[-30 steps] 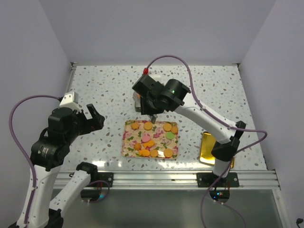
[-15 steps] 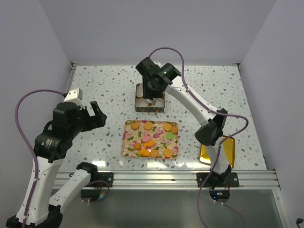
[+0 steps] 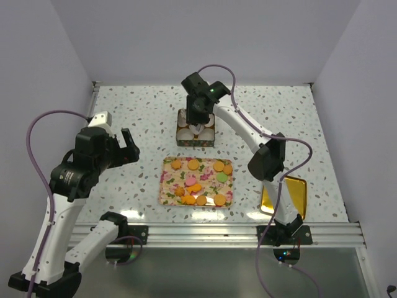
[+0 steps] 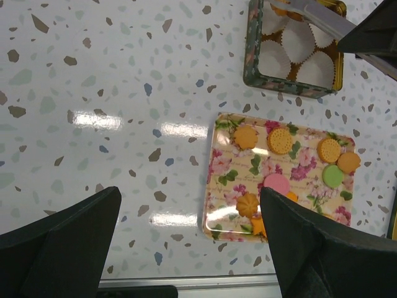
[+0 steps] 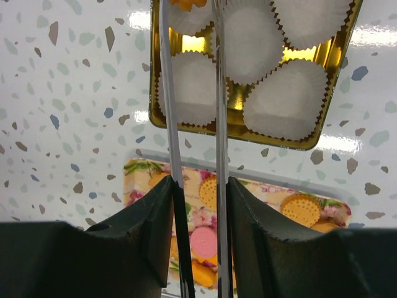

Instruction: Pack the cookies

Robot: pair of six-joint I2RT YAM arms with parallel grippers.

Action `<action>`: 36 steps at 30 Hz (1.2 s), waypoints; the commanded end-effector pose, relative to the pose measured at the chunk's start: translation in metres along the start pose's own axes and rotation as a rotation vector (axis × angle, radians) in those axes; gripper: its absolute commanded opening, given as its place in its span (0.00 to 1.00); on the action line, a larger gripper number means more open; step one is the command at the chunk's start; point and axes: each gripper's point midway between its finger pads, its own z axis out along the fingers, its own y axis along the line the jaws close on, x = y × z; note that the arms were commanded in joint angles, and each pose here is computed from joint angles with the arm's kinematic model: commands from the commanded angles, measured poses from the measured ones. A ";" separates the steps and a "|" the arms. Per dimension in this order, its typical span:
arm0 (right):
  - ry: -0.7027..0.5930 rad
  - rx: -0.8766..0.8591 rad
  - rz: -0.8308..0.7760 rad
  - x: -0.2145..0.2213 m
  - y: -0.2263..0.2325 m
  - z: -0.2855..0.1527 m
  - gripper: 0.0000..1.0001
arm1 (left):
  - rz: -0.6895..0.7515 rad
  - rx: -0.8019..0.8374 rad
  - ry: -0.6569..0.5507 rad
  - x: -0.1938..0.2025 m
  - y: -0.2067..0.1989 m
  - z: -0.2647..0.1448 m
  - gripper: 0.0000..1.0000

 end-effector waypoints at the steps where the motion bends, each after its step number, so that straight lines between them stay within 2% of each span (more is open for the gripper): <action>1: -0.079 -0.103 0.018 -0.031 0.016 -0.003 0.40 | 0.026 0.001 -0.039 -0.015 -0.004 0.001 1.00; 11: -0.054 -0.126 0.037 -0.035 0.013 0.013 0.43 | 0.032 -0.020 -0.027 -0.019 -0.005 0.012 1.00; 23: -0.081 -0.105 0.048 -0.038 0.004 -0.015 0.49 | 0.027 0.010 -0.042 -0.019 -0.007 0.002 1.00; 31: -0.148 -0.129 0.052 -0.041 0.004 -0.072 0.49 | 0.016 0.050 -0.071 -0.019 -0.010 -0.013 1.00; 36: -0.148 -0.109 0.017 -0.018 0.002 -0.102 0.49 | 0.001 0.074 -0.078 -0.018 -0.013 -0.018 1.00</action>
